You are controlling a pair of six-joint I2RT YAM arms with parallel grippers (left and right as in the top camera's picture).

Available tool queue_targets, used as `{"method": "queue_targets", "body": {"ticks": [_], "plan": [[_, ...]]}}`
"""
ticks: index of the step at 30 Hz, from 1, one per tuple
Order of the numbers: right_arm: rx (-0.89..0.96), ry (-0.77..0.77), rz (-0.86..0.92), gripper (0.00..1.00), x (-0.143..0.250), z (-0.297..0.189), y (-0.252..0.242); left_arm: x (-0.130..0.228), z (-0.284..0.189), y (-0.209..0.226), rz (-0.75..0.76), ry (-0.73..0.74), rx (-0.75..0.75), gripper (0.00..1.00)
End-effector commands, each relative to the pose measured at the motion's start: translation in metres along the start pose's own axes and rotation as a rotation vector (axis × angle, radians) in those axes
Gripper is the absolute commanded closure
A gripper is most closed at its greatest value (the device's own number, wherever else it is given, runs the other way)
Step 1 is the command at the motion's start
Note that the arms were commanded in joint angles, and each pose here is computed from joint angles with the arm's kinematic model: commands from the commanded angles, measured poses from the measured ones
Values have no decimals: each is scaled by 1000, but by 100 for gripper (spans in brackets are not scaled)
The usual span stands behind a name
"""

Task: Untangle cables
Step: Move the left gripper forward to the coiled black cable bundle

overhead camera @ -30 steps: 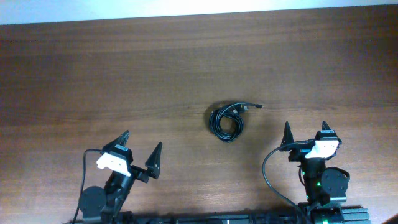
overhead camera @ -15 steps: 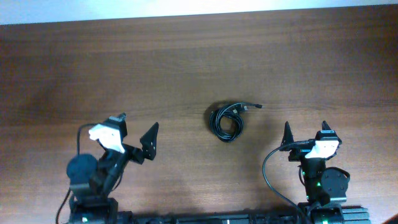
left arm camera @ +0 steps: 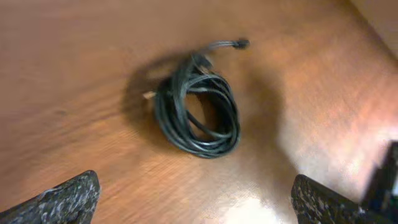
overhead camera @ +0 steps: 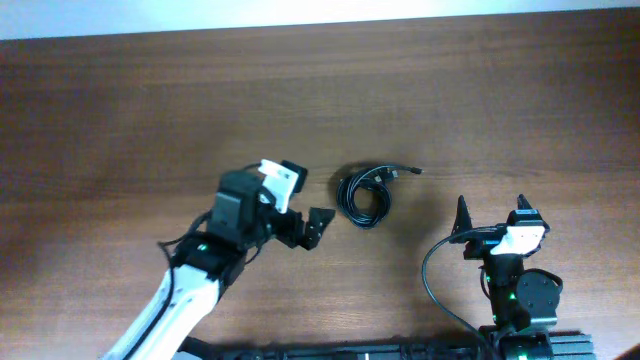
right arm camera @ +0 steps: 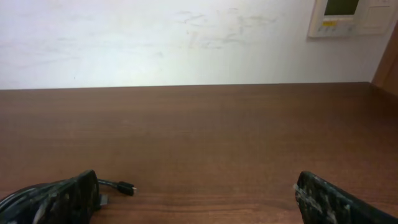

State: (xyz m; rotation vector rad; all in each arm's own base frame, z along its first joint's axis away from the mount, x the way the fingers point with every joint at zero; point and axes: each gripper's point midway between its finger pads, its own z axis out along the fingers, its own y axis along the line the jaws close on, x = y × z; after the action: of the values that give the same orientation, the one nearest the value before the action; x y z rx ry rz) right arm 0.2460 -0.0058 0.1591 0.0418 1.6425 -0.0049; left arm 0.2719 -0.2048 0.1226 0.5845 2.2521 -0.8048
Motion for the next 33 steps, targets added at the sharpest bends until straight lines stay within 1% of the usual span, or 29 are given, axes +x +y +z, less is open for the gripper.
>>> {"method": "queue_targets", "body": {"ticks": [1,3,4,6,7,8,10,11,14,15,16,18,19,20,21,22,23,24,25,27,29,33], "plan": [[-12,5,3,1,3,0,3,-4,19,-38,39,5,220,1],[-12,5,4,1,3,0,3,-3,37,-42,-11,12,241,1],[-12,5,4,1,3,0,3,0,48,-37,-91,24,212,1],[-12,5,4,1,3,0,3,18,72,-8,-329,63,54,1],[-12,5,4,1,3,0,3,28,80,8,-404,74,-28,1],[-12,5,4,1,3,0,3,32,84,17,-426,74,-70,1],[-12,5,4,1,3,0,3,33,89,23,-426,66,-87,5],[-12,5,4,1,3,0,3,35,91,23,-424,68,-86,8],[-12,5,3,1,3,0,3,38,100,17,-388,59,-108,10],[-12,5,3,1,3,0,3,38,105,13,-365,48,-111,13],[-12,5,4,1,3,0,3,38,108,12,-349,36,-131,16],[-12,5,4,1,3,0,3,38,112,15,-327,13,-180,27],[-12,5,4,1,3,0,3,35,114,13,-312,-12,-187,37],[-12,5,4,1,3,0,3,31,117,9,-301,-31,-175,52],[-12,5,4,1,3,0,3,32,119,8,-297,-35,-172,64],[-12,5,4,1,3,0,3,33,121,8,-297,-32,-175,73],[-12,5,4,1,3,0,3,35,122,11,-297,-31,-186,87],[-12,5,4,1,3,0,3,35,122,11,-297,-31,-186,92],[-12,5,4,1,3,0,3,35,122,11,-297,-33,-186,99],[-12,5,4,1,3,0,3,33,121,15,-302,-41,-195,100],[-12,5,4,1,3,0,3,23,115,20,-311,-69,-200,100],[-12,5,4,1,3,0,3,-16,68,30,-348,-158,-229,100]]}}
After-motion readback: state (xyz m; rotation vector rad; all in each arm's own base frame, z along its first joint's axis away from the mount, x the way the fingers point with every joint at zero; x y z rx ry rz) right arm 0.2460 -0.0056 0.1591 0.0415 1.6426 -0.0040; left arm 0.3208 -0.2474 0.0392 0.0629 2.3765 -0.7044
